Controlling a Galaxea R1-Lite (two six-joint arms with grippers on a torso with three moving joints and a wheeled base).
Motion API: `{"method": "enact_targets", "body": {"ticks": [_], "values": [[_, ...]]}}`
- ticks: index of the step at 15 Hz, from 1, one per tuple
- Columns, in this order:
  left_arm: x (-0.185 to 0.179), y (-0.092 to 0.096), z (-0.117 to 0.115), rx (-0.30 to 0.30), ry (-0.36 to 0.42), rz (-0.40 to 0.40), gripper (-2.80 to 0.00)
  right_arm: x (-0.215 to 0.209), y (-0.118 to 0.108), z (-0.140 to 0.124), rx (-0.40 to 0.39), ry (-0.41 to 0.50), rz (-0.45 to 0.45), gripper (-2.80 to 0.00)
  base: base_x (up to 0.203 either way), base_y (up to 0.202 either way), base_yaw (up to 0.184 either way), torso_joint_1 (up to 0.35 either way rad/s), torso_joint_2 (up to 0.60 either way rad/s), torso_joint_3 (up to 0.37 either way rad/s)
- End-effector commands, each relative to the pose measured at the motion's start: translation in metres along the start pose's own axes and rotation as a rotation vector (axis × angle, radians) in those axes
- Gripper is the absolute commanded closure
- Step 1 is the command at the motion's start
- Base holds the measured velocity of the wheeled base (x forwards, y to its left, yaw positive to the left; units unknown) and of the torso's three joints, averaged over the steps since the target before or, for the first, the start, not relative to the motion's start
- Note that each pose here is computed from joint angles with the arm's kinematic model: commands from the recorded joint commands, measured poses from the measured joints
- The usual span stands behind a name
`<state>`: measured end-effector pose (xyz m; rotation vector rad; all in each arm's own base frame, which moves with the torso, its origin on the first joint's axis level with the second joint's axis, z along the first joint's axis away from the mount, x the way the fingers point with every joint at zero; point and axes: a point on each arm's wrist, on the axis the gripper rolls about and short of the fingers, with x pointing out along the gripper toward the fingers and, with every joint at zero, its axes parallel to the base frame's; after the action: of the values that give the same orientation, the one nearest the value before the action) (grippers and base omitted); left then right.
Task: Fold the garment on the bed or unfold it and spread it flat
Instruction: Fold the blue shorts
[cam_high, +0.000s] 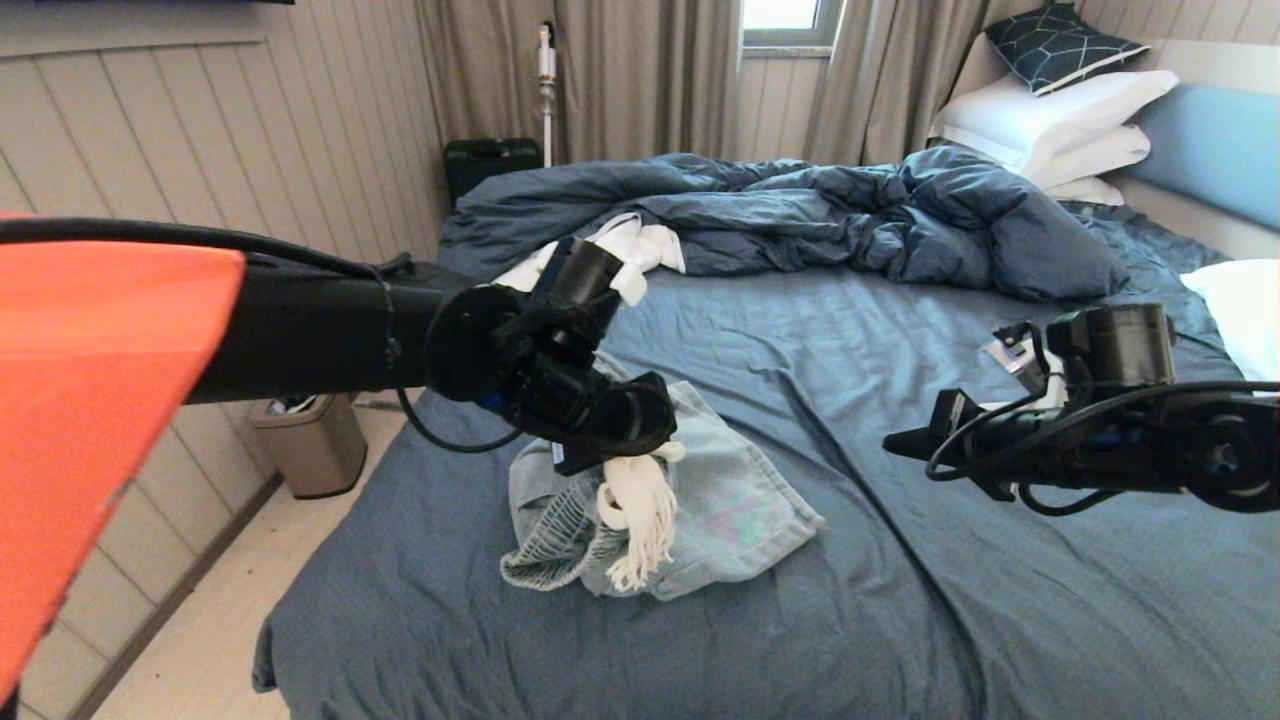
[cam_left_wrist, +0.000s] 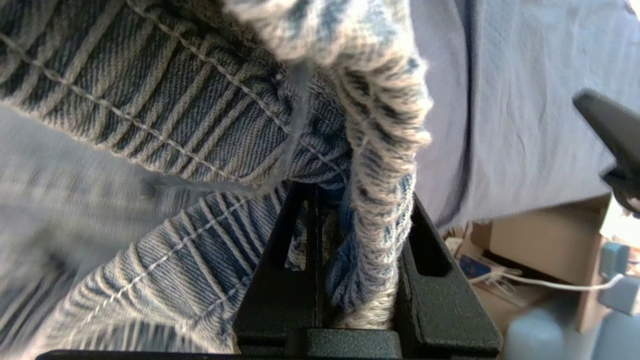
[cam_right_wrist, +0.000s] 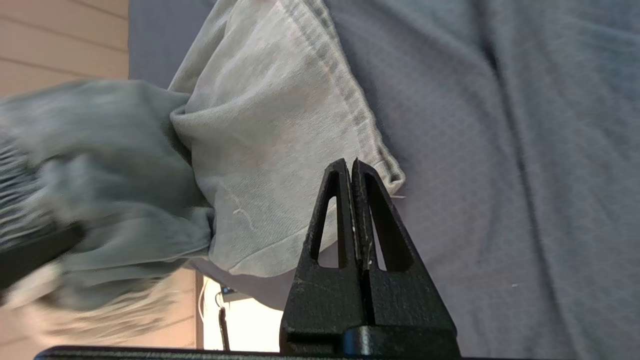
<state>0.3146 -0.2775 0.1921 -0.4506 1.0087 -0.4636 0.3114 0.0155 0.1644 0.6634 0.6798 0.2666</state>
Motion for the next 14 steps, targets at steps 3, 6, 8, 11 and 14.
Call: {"method": "enact_targets", "body": {"ticks": [3, 6, 8, 11, 14], "values": [[0.058, -0.006, -0.003, 0.024, 0.02, 0.014, 0.0, -0.003, -0.007, 0.0, 0.015, 0.001, -0.002, 0.0, 0.0, 0.0, 0.0, 0.0, 0.0, 0.0], [0.07, -0.012, -0.003, 0.118, -0.019, -0.019, 0.0, 0.001, -0.01, -0.002, 0.019, 0.012, 0.002, 0.0, 0.0, 0.0, 0.0, 0.0, 0.0, 0.0], [0.076, -0.013, -0.003, 0.182, -0.078, 0.011, 0.0, 0.002, -0.011, -0.003, 0.02, 0.016, 0.001, 0.0, 0.0, 0.0, 0.0, 0.0, 0.0, 0.0], [0.084, -0.021, -0.009, 0.287, -0.103, -0.008, 0.0, 0.004, -0.013, -0.004, 0.023, 0.023, -0.006, 0.0, 0.0, 0.0, 0.0, 0.0, 0.0, 0.0], [0.09, -0.02, -0.012, 0.299, -0.101, -0.004, -2.8, 0.005, -0.014, -0.004, 0.019, 0.014, 0.001, 0.0, 0.0, 0.0, 0.0, 0.0, 0.0, 0.0]]}}
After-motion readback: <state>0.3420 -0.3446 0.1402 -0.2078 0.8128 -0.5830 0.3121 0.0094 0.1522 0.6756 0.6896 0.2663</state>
